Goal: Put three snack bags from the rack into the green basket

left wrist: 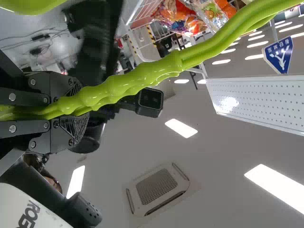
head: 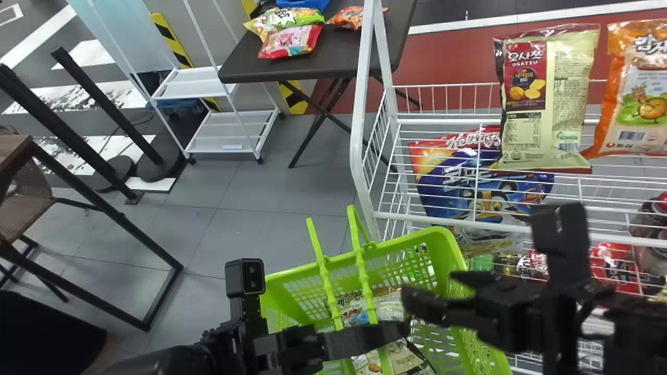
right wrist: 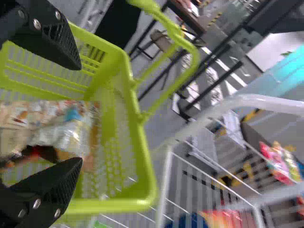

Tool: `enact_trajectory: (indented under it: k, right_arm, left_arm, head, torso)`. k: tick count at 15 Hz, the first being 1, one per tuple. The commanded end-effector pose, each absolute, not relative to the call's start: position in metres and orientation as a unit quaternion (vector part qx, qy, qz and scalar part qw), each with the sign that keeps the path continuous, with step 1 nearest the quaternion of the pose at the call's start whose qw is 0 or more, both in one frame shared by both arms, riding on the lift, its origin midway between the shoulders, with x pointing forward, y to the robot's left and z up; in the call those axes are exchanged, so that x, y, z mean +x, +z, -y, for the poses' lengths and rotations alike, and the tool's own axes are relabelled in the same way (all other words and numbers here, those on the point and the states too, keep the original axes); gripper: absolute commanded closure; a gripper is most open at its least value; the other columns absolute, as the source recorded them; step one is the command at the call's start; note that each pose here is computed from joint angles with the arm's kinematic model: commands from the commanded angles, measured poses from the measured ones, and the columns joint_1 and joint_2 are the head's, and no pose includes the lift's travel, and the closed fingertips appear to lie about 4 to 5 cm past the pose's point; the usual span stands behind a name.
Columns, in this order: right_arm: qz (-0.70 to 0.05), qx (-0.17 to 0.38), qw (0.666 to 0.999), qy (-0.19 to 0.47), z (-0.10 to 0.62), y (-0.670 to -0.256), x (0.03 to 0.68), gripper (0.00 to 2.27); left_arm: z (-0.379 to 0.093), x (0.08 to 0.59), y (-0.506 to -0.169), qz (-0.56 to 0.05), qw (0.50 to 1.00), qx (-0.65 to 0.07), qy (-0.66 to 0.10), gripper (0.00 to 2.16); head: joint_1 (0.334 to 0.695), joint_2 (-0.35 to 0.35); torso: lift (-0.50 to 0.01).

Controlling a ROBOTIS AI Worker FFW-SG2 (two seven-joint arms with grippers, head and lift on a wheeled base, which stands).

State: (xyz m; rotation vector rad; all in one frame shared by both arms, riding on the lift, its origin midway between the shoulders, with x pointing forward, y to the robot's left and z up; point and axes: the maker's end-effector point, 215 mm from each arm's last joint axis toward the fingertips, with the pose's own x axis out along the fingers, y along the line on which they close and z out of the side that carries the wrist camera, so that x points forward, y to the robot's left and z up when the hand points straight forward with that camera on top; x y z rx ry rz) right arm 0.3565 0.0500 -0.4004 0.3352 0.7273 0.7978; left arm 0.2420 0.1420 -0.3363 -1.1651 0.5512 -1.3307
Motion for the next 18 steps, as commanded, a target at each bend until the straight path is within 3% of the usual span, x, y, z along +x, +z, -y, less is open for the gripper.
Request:
enact_trajectory:
  k: [1,3,6,8,14,18]
  right_arm:
    - [-0.308,0.148,0.877,0.338,-0.014,-0.383,0.402,0.03]
    - [-0.276,0.120,0.908,0.292,0.019,-0.376,0.442,0.04]
    - [-0.251,0.109,0.929,0.249,0.052,-0.375,0.487,0.04]
    - [-0.230,0.103,0.943,0.219,0.081,-0.368,0.509,0.04]
    - [-0.217,0.102,0.962,0.130,0.187,-0.361,0.559,0.04]
    - [-0.186,0.091,0.974,0.094,0.222,-0.357,0.592,0.04]
  left_arm:
    - [-0.142,0.241,-0.337,-0.239,0.600,-0.503,-0.574,2.15]
    - [-0.143,0.240,-0.337,-0.240,0.600,-0.503,-0.574,2.15]
    - [-0.142,0.239,-0.337,-0.241,0.599,-0.504,-0.574,2.15]
    - [-0.143,0.238,-0.339,-0.242,0.599,-0.505,-0.572,2.15]
    - [-0.142,0.237,-0.339,-0.241,0.599,-0.505,-0.573,2.15]
    - [-0.143,0.236,-0.338,-0.242,0.598,-0.506,-0.572,2.15]
  head:
    - [0.695,0.350]
    - [0.695,0.303]
    - [0.695,0.197]
    - [0.695,0.163]
    - [0.695,-0.008]
    - [0.695,-0.076]
  torso:
    - [0.000]
    - [0.000]
    - [0.000]
    - [0.000]
    - [0.000]
    - [0.000]
